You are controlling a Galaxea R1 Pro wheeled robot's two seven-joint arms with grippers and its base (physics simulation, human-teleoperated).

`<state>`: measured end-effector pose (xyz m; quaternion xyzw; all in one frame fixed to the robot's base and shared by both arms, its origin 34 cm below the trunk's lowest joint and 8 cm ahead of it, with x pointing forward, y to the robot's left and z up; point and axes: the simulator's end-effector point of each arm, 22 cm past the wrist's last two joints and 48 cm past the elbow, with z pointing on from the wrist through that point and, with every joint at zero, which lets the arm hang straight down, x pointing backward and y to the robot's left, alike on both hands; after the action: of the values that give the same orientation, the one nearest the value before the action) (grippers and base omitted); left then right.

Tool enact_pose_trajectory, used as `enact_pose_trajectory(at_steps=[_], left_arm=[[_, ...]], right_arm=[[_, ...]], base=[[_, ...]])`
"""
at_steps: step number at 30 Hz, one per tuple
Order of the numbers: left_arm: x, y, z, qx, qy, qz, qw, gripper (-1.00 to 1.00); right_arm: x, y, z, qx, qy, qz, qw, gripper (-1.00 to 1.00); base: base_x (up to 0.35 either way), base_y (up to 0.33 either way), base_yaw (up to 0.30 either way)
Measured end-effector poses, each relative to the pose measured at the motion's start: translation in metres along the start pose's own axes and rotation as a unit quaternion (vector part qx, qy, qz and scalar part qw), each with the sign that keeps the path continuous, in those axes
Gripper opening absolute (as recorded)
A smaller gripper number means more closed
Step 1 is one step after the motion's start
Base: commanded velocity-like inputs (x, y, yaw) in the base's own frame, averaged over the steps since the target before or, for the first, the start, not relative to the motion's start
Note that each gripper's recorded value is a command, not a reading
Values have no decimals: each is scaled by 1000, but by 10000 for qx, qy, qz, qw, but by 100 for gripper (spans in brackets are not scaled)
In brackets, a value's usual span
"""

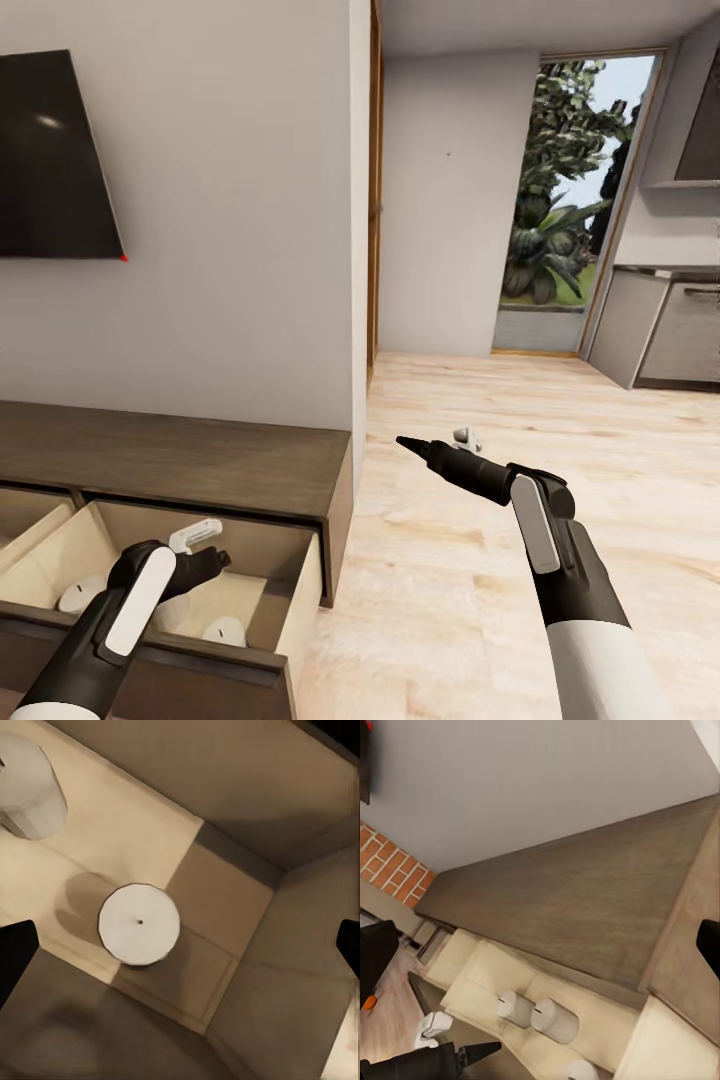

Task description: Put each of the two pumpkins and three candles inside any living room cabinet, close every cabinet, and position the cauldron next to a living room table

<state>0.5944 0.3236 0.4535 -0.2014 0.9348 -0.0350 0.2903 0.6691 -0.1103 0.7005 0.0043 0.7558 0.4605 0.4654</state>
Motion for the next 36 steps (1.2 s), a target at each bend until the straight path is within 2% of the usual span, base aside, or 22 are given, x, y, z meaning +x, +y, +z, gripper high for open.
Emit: enact_pose_trajectory(at_steps=[7, 12, 20, 36], left_arm=[[-13, -5, -15, 81, -186, -2, 9998, 100], [-57, -15, -59, 346, -844, -79, 9958, 100], [-71, 3, -84, 383, -889, -314, 9948, 100], [-97, -6, -109, 382, -885, -334, 9948, 100]], right_arm=[[-9, 14, -6, -50, -78, -96, 9999, 100], [-15, 24, -11, -90, -137, -167, 9997, 100], [-25, 39, -17, -142, -212, -257, 9993, 100], [-56, 61, -16, -144, -213, -266, 9993, 100]], base=[[-1, 0, 0], [0, 0, 0], [-214, 43, 0], [-338, 8, 0]])
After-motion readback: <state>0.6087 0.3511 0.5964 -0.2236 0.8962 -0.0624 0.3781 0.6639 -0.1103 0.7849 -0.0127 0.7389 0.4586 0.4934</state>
